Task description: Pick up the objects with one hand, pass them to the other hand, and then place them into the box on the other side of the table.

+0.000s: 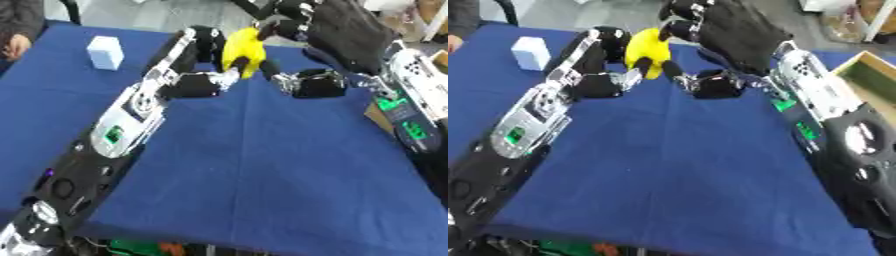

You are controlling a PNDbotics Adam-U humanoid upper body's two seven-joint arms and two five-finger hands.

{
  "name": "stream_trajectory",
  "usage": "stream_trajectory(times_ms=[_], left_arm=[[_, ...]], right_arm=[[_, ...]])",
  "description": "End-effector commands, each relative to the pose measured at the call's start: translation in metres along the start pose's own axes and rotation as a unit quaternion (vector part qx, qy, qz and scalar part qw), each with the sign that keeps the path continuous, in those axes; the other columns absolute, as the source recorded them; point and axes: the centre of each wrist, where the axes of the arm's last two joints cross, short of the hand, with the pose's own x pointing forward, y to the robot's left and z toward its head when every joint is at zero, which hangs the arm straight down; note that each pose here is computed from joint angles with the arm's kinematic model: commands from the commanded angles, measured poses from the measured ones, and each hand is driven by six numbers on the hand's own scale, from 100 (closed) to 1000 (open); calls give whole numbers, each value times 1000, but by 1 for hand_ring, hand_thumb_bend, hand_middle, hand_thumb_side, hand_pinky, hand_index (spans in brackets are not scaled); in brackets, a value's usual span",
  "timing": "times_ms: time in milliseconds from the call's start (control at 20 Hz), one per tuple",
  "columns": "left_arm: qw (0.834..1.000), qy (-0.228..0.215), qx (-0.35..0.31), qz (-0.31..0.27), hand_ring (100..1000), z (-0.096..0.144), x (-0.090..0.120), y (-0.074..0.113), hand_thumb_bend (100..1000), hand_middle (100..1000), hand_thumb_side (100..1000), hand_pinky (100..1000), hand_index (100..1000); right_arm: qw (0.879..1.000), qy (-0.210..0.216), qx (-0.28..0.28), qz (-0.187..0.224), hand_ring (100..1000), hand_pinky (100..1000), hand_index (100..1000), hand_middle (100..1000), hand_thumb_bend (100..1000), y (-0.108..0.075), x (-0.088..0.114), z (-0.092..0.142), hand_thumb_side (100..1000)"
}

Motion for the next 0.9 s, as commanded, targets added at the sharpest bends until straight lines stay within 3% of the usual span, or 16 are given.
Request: stream_trajectory(times_ms=[50, 200, 500, 550, 900], left_arm=[[1000, -20, 15, -5, 345, -6, 11, 5, 145, 346, 100, 406, 389], [999, -25, 22, -3, 337, -6, 12, 5, 138, 335, 100, 400, 379], [1000, -25, 19, -1, 338, -5, 12, 6, 140, 335, 100, 403, 378], [1000, -25, 15, -2, 339, -5, 12, 6, 143, 336, 100, 404, 378], [1000, -20, -21, 1, 340, -4, 10, 4, 173, 337, 100, 406, 376]], right_arm=[[1000, -6, -7, 19, 804, 826, 740, 743, 133, -13, -4, -1, 413], [1000, -4, -8, 18, 804, 826, 768, 744, 135, -13, -5, 0, 408], [1000, 13, -13, 17, 809, 831, 950, 761, 159, -12, -8, 4, 377], [1000, 17, -17, 16, 811, 833, 993, 771, 195, -13, -9, 4, 363], [999, 25, -25, 9, 820, 841, 1000, 795, 253, -9, -11, 4, 360]])
